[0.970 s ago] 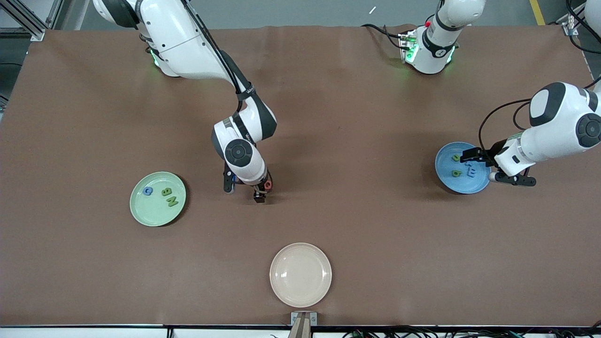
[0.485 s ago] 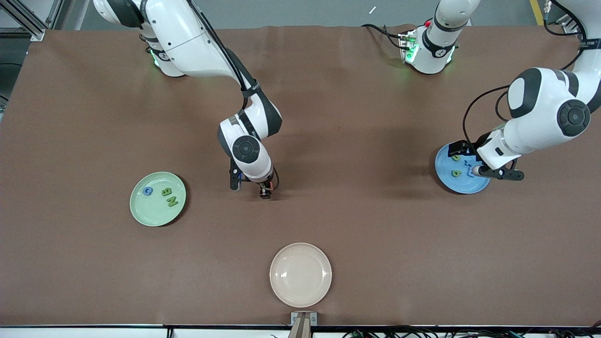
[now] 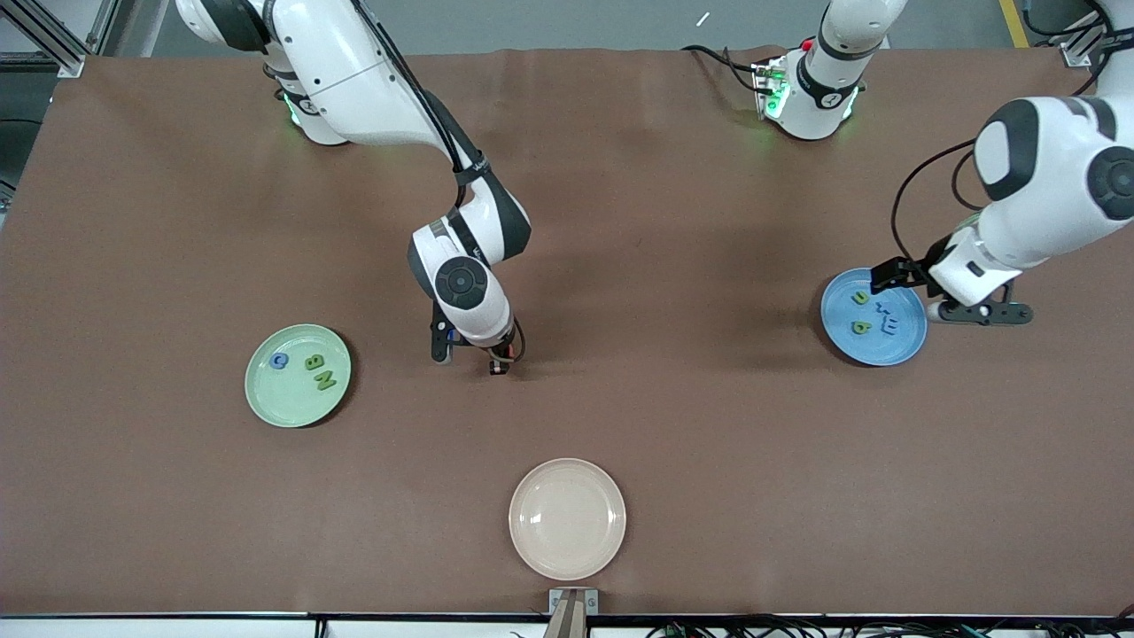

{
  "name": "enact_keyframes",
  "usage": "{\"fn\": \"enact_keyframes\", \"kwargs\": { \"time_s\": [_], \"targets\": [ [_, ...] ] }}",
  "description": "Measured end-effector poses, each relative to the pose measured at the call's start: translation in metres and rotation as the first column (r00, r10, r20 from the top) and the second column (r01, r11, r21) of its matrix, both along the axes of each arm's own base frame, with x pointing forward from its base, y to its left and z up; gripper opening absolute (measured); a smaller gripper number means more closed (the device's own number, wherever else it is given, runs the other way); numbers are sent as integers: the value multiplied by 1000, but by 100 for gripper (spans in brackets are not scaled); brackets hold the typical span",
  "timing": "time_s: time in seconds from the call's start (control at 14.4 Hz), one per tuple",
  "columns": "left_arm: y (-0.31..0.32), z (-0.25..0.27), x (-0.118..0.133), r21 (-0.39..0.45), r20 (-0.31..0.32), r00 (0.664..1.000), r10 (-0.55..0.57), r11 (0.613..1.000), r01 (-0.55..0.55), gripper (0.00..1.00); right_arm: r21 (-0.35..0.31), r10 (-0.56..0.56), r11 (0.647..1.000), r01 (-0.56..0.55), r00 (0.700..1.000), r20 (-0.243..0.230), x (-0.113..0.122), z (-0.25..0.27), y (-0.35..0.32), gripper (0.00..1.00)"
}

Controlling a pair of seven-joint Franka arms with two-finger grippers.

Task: Sort upper and lower case letters into plates
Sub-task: 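Carry the red Q to the green plate while the left gripper withdraws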

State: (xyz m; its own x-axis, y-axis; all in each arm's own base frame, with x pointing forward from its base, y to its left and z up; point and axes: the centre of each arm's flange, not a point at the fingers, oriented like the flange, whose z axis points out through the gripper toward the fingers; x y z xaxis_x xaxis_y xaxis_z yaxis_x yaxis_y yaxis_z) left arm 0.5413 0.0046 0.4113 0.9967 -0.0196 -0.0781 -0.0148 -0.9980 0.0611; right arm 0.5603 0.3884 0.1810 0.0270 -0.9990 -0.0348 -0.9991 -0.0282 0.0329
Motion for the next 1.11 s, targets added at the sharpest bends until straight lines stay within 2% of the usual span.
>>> {"fn": "enact_keyframes", "kwargs": {
  "time_s": [0.35,0.69,0.9,1.11],
  "targets": [
    [21,116,23,-5,37,999,32,999,-32,100,0,45,999,-45,999,2,39,19,-56,35],
    [25,165,22,-6,47,998,34,999,-34,100,27,173,985,-172,984,-47,70,83,-152,35],
    [28,188,19,-7,47,998,37,999,-37,100,47,279,960,-277,959,-48,61,106,-216,35],
    [28,211,15,-6,55,998,35,999,-34,100,23,343,939,-342,938,-45,48,103,-273,35]
  ]
}}
